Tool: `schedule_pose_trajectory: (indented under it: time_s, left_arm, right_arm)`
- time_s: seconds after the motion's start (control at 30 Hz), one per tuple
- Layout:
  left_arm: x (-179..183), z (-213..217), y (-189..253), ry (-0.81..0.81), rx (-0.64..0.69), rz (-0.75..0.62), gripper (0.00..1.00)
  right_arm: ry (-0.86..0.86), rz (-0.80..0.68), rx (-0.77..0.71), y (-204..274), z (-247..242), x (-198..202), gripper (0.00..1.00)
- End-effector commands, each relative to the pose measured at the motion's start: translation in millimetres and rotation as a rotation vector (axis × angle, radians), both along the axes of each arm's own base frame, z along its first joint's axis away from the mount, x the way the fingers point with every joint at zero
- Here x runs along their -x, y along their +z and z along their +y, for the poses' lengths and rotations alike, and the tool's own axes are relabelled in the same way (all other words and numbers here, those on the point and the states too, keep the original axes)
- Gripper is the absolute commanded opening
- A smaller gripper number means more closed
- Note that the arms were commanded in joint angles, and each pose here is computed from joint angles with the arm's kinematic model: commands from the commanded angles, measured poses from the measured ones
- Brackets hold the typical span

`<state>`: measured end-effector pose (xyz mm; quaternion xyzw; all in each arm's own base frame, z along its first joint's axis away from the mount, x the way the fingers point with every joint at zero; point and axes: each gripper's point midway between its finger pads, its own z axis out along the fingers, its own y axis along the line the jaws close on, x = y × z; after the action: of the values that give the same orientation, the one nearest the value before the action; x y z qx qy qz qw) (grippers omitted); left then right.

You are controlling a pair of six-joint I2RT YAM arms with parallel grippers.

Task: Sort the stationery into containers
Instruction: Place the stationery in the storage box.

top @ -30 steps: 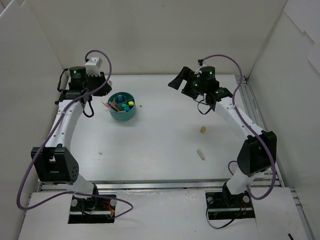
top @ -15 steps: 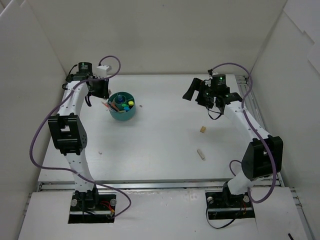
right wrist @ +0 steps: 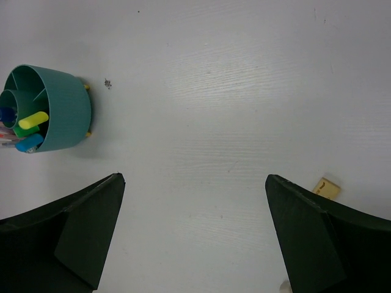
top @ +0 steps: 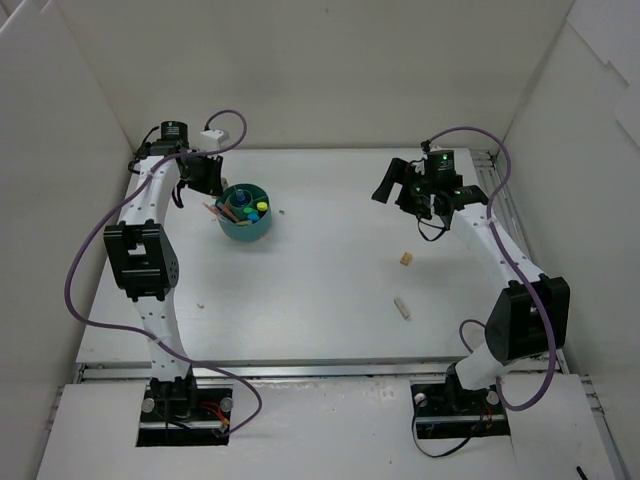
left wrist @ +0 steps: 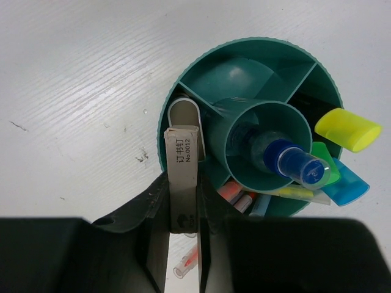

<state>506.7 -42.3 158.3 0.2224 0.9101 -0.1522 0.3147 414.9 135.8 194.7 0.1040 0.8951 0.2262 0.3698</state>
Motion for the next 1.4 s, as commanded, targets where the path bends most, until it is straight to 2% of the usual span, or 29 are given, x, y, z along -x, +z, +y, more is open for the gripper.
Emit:
schedule_pose_trajectory:
  time_s: [0.0, 0.17, 0.27, 0.37, 0.4, 0.47, 0.53, 0.73, 0.83, 0.87, 1.03, 1.1, 1.23, 1.27, 1.33, 1.37]
  left_arm:
    - [-3, -12, 34, -0.066, 0.016, -0.087, 0.07]
    - [-3, -22, 26, -0.096, 0.007, -0.059, 0.08]
    - [-5, -20, 22, -0.088, -0.004, -0.048, 0.14]
    - [-6, -19, 20, -0.080, -0.010, -0.043, 0.24]
    - [-5, -19, 21, -0.080, -0.009, -0.040, 0.32]
    - [-5, -16, 23, -0.069, -0.019, -0.043, 0.39]
    - [-5, -16, 27, -0.065, -0.023, -0.058, 0.50]
    - [-1, -23, 55, -0.080, 0.015, -0.112, 0.65]
    - [2, -30, 87, -0.093, 0.054, -0.180, 0.82]
    - [3, -34, 100, -0.106, 0.071, -0.213, 0.99]
    - [21, -38, 168, -0.070, 0.117, -0.365, 0.99]
    - [26, -37, 181, -0.044, 0.127, -0.404, 0.99]
    - [58, -30, 225, 0.098, 0.175, -0.480, 1.00]
    - [61, -29, 215, 0.121, 0.187, -0.462, 1.00]
    - [88, -32, 235, 0.154, 0.240, -0.518, 0.99]
    - [91, -34, 216, 0.171, 0.268, -0.496, 1.00]
  right_arm:
    - [-0.034, -0.036, 0.008, 10, -8, -2, 0.98]
    - [-0.046, -0.019, 0.012, 3, -10, 0, 0.98]
    - [-0.048, -0.012, 0.012, 1, -11, 0, 0.98]
    - [-0.052, -0.012, 0.011, 1, -13, 1, 0.98]
    - [-0.054, -0.012, 0.014, 1, -13, 1, 0.98]
    - [-0.057, -0.012, 0.014, 2, -15, 2, 0.98]
    - [-0.061, -0.013, 0.017, 2, -17, 3, 0.98]
    - [-0.055, -0.016, 0.035, 1, -22, 11, 0.98]
    - [-0.053, 0.012, 0.070, -6, -26, 23, 0.98]
    - [-0.072, 0.020, 0.089, -9, -32, 25, 0.98]
    - [-0.036, 0.103, 0.157, -37, -29, 64, 0.98]
    - [-0.016, 0.152, 0.219, -52, -31, 82, 0.98]
    - [-0.034, 0.309, 0.267, -92, -31, 132, 0.98]
    - [-0.061, 0.338, 0.249, -98, -31, 141, 0.98]
    - [-0.079, 0.417, 0.258, -122, -38, 163, 0.98]
    - [-0.087, 0.438, 0.249, -128, -37, 168, 0.98]
